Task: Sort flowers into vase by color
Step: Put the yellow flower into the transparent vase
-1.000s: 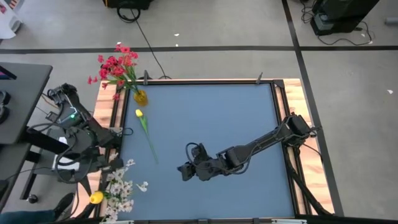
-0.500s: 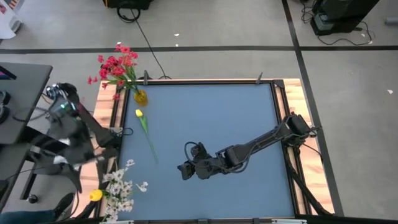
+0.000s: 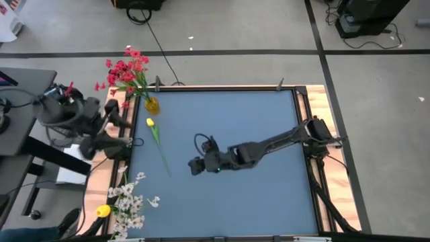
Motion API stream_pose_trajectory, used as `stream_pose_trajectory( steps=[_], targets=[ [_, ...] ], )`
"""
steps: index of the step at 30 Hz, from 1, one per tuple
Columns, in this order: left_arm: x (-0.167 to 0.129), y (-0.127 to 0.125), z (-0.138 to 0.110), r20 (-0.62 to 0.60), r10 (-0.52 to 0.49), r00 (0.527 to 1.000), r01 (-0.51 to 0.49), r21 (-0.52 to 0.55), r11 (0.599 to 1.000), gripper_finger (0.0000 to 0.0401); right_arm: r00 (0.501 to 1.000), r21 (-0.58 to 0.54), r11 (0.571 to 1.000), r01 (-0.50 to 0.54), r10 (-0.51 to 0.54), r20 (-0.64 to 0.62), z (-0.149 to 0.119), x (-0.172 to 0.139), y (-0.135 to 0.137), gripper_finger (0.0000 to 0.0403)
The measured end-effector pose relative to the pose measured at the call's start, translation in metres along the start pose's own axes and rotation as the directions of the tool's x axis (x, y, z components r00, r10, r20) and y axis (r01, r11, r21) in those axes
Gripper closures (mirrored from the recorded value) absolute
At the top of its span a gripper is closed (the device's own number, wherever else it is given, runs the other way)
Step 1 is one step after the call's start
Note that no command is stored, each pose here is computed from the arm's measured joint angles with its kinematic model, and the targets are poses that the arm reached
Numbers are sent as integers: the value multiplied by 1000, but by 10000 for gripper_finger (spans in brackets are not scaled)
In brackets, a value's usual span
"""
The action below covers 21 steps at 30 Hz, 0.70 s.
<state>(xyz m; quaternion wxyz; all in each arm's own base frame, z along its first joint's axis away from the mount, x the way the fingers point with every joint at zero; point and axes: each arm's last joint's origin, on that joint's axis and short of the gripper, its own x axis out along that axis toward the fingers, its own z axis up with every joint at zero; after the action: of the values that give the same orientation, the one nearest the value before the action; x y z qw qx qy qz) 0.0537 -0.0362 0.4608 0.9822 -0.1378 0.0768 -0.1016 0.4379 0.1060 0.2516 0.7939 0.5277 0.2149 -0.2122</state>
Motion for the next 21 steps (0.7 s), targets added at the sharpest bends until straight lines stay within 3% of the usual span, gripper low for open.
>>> stream_pose_trajectory(
  steps=[3,6,11,15,18,21],
  targets=[
    [-1,10,-10,-36,184,982,-187,-104,977,126,1000,-31,999,11,-11,-18,16,6,-5,190],
    [2,14,-18,-38,282,959,-284,-191,940,126,999,-43,999,17,-18,-45,32,10,-10,190],
    [14,14,-26,-51,362,931,-364,-221,905,126,998,-97,995,21,-27,-62,62,20,-20,190],
    [25,12,-26,-49,418,907,-418,-208,884,126,991,-111,992,-59,44,-129,83,53,-36,194],
    [30,12,-27,-42,462,886,-458,-231,858,126,983,-135,989,-56,30,-184,93,81,-49,195],
    [36,13,-29,-48,510,859,-502,-273,820,126,977,-157,983,-98,65,-204,100,95,-47,196]
  ],
)
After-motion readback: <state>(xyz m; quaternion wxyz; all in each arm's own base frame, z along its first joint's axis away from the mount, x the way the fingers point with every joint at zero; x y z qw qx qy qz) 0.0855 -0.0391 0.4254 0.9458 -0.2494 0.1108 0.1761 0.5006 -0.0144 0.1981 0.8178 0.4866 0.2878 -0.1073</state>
